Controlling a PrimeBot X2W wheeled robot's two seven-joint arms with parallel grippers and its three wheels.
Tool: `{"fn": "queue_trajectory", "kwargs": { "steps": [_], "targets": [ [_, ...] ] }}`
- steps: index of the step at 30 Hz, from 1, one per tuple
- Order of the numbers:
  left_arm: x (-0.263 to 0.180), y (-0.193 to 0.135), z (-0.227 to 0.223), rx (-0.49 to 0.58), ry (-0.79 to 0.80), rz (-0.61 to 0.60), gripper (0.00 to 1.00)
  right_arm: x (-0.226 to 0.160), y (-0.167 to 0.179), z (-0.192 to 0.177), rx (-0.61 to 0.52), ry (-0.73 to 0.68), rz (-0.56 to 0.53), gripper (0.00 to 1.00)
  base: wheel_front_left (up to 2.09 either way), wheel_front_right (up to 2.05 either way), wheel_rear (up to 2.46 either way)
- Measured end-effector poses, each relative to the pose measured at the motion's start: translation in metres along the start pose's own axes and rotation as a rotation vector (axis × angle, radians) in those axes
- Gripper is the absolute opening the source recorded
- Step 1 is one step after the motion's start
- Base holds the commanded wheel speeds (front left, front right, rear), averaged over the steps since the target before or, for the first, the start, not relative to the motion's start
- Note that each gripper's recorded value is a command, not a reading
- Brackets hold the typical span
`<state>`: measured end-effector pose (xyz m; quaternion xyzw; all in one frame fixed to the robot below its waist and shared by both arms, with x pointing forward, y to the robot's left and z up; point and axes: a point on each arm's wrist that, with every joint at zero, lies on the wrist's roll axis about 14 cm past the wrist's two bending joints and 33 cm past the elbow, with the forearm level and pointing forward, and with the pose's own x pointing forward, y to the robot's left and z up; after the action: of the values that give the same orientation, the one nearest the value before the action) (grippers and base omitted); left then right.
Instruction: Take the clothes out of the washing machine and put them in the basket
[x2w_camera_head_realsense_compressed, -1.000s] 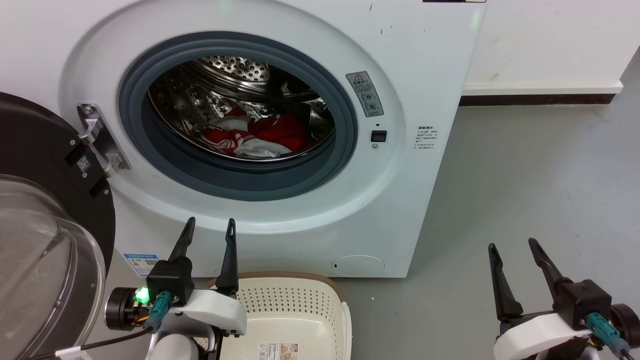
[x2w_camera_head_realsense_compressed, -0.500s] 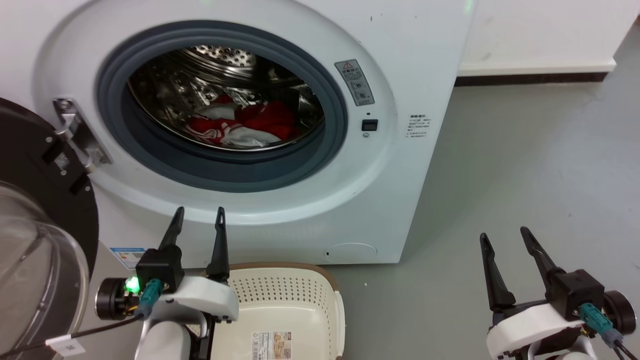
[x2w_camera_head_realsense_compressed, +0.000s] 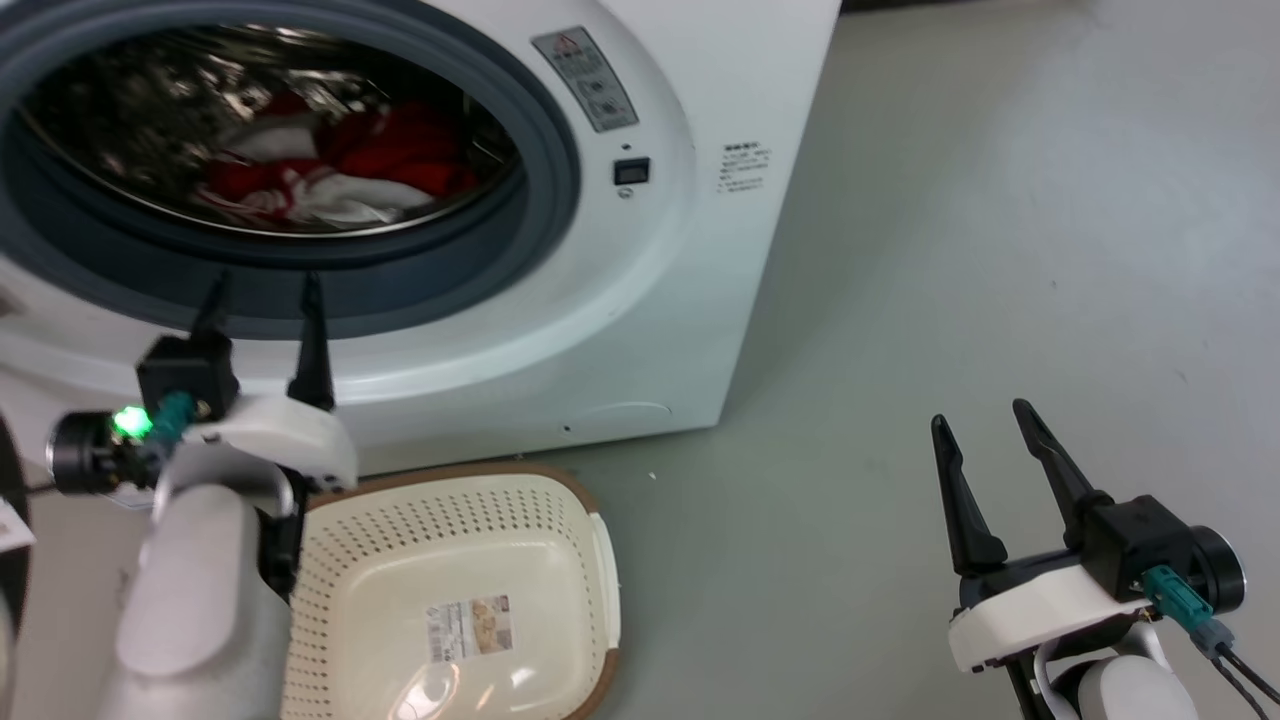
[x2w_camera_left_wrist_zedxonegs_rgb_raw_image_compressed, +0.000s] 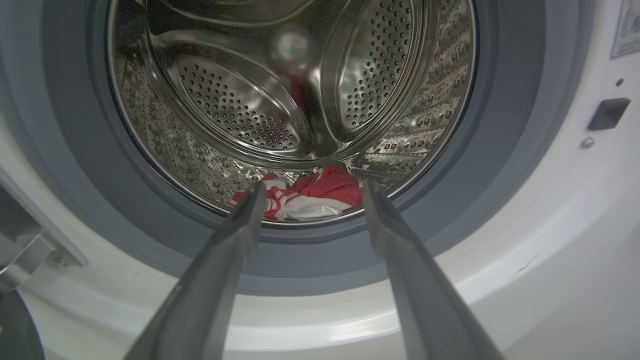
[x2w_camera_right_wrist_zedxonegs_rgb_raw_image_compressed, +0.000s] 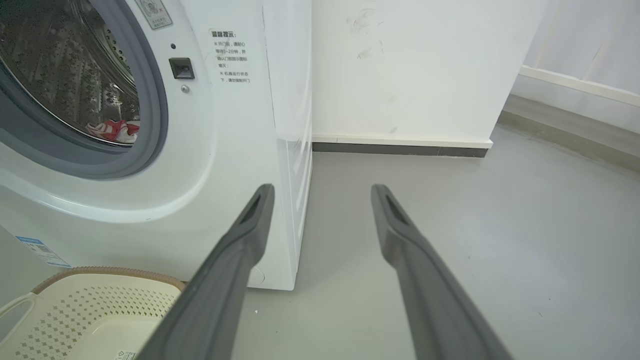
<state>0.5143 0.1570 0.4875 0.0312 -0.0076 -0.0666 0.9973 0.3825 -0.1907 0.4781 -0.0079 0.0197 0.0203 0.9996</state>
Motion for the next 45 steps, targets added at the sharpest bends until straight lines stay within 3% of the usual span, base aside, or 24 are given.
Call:
{"fn": "queue_trajectory", "kwargs": {
  "steps": [19,28,36,45],
  "targets": [
    [0.141,0.005,-0.1,0.075,0.233,-0.086,1.0,0.022,-0.031,-0.074,0.059,0.178,-0.094,1.0,0.0,0.0,0.0],
    [0.2,0.004,-0.11,0.144,0.303,-0.114,1.0,0.018,-0.043,-0.085,0.076,0.217,-0.135,1.0,0.0,0.0,0.0],
    [0.238,0.005,-0.119,0.222,0.392,-0.117,1.0,0.01,-0.047,-0.102,0.094,0.273,-0.163,1.0,0.0,0.0,0.0],
    [0.248,0.012,-0.167,0.316,0.599,-0.125,1.0,0.006,-0.051,-0.118,0.1,0.327,-0.184,1.0,0.0,0.0,0.0]
  ]
}}
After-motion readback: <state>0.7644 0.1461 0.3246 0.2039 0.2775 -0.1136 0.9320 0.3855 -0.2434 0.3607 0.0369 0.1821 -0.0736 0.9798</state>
